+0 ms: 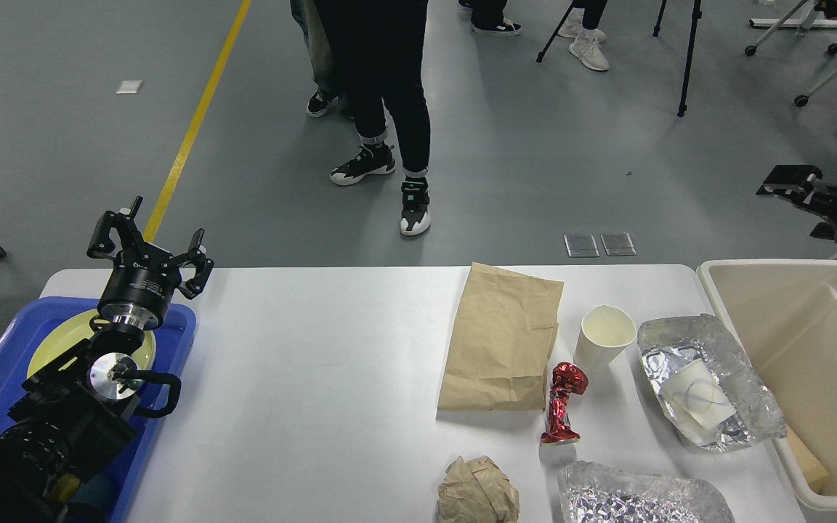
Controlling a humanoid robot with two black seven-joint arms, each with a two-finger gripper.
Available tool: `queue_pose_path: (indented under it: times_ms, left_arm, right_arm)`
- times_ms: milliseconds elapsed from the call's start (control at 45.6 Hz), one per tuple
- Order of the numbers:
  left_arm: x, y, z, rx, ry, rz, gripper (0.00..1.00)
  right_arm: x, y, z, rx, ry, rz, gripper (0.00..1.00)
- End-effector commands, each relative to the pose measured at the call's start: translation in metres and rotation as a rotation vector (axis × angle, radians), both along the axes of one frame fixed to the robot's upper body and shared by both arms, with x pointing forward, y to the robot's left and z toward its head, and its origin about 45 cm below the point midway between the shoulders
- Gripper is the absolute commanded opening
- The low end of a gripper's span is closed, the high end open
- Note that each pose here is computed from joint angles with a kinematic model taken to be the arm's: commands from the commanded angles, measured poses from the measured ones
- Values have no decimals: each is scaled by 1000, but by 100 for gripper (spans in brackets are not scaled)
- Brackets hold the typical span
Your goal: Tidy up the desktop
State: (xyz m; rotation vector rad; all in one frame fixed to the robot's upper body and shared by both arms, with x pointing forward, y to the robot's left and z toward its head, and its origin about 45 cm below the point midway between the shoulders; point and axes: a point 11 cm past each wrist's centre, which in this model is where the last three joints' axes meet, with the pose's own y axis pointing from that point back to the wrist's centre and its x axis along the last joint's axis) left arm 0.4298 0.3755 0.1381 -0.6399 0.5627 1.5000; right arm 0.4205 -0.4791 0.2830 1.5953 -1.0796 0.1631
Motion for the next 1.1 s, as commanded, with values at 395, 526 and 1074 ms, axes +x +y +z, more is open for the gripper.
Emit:
queue_pose_path:
  times_ms: [395, 526, 1074]
  left_arm:
    - [0, 1, 0, 1, 0, 1, 96]
    - [0, 0, 0, 0, 1, 0, 96]
    - [0, 0, 0, 0, 1, 0, 96]
  right_arm:
    - [-1, -1, 2, 20, -13, -10, 100]
    - [3, 2, 3, 33, -32, -8, 100]
    - [-2, 12, -31, 77, 4, 23, 100]
